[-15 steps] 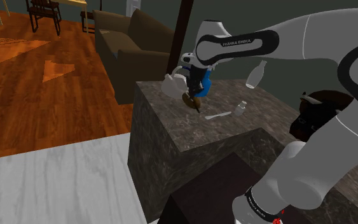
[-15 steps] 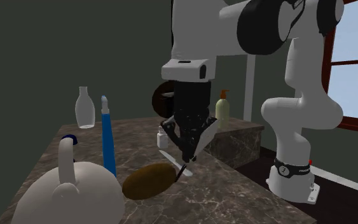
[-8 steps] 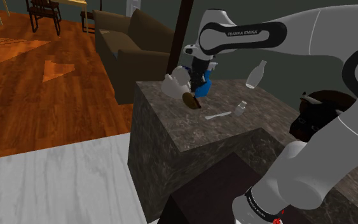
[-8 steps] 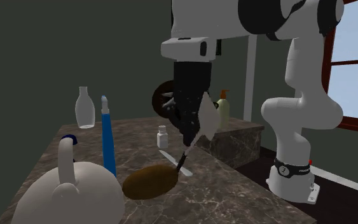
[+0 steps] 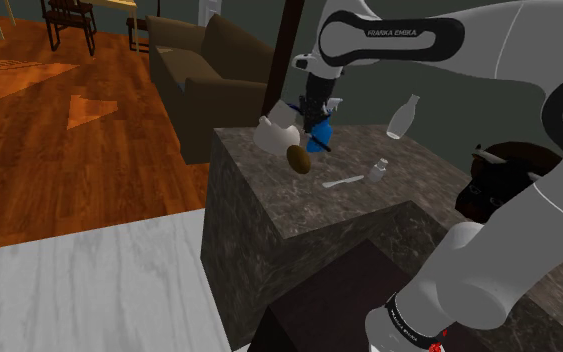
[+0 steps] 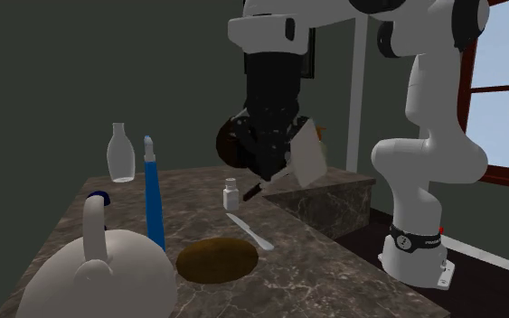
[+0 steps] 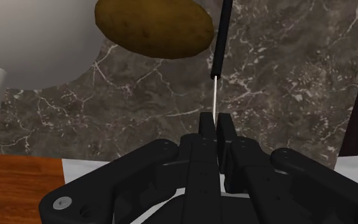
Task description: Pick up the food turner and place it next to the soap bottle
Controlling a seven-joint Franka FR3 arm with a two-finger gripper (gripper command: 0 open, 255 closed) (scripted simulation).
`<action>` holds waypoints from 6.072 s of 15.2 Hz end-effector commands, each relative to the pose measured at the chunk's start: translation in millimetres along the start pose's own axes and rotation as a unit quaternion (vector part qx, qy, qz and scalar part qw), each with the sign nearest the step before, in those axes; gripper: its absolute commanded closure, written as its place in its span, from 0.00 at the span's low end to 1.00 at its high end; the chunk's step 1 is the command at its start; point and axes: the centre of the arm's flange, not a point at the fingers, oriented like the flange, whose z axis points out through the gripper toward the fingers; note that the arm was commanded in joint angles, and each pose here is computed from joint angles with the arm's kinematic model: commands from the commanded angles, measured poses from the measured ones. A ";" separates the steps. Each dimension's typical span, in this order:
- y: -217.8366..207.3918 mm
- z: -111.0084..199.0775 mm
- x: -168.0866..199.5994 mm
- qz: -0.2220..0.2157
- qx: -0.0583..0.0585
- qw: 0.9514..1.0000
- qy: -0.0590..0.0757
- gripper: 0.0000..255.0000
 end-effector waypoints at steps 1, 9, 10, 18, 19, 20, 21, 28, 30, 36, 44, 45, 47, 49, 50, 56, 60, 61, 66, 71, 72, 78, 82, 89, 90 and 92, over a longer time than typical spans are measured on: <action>-0.4 -11.1 -1.8 0.000 0.000 1.000 0.000 1.00; -0.4 -53.2 -4.6 0.000 0.000 1.000 0.000 1.00; -0.4 -58.5 -5.0 0.000 0.000 1.000 0.000 1.00; -0.4 -100.7 -7.8 0.000 0.000 1.000 0.000 1.00; -0.4 -105.9 -8.1 0.000 0.000 1.000 0.000 1.00; -0.3 -111.2 -8.5 0.000 0.000 1.000 0.000 1.00; -0.3 -116.5 -8.8 0.000 0.000 1.000 0.000 1.00; -59.5 -115.3 -61.5 0.000 0.000 1.000 0.000 1.00; -79.3 -114.2 -79.0 0.000 0.000 1.000 0.000 1.00; -138.5 -110.8 -131.5 0.000 0.000 1.000 0.000 1.00; -217.4 -106.3 -201.5 0.000 0.000 1.000 0.000 1.00; -227.3 -105.7 -210.3 0.000 0.000 1.000 0.000 1.00; -247.0 -104.6 -227.8 0.000 0.000 1.000 0.000 1.00; -266.7 -103.4 -245.3 0.000 0.000 1.000 0.000 1.00; -276.6 -102.9 -254.0 0.000 0.000 1.000 0.000 1.00; -335.8 -99.5 -306.5 0.000 0.000 1.000 0.000 1.00; -375.3 -97.2 -341.5 0.000 0.000 1.000 0.000 1.00; -385.1 -96.7 -350.3 0.000 0.000 1.000 0.000 1.00; -434.5 -93.8 -394.1 0.000 0.000 1.000 0.000 1.00; -483.8 -91.0 -437.8 0.000 0.000 1.000 0.000 1.00; -493.7 -90.5 -446.6 0.000 0.000 1.000 0.000 1.00; -552.9 -87.1 -499.1 0.000 0.000 1.000 0.000 1.00; -592.3 -84.8 -534.1 0.000 0.000 1.000 0.000 1.00; -661.4 -80.9 -595.4 0.000 0.000 1.000 0.000 1.00; -671.0 -80.3 -603.8 0.000 0.000 1.000 0.000 1.00; -671.0 -69.8 -603.1 0.000 0.000 1.000 0.000 1.00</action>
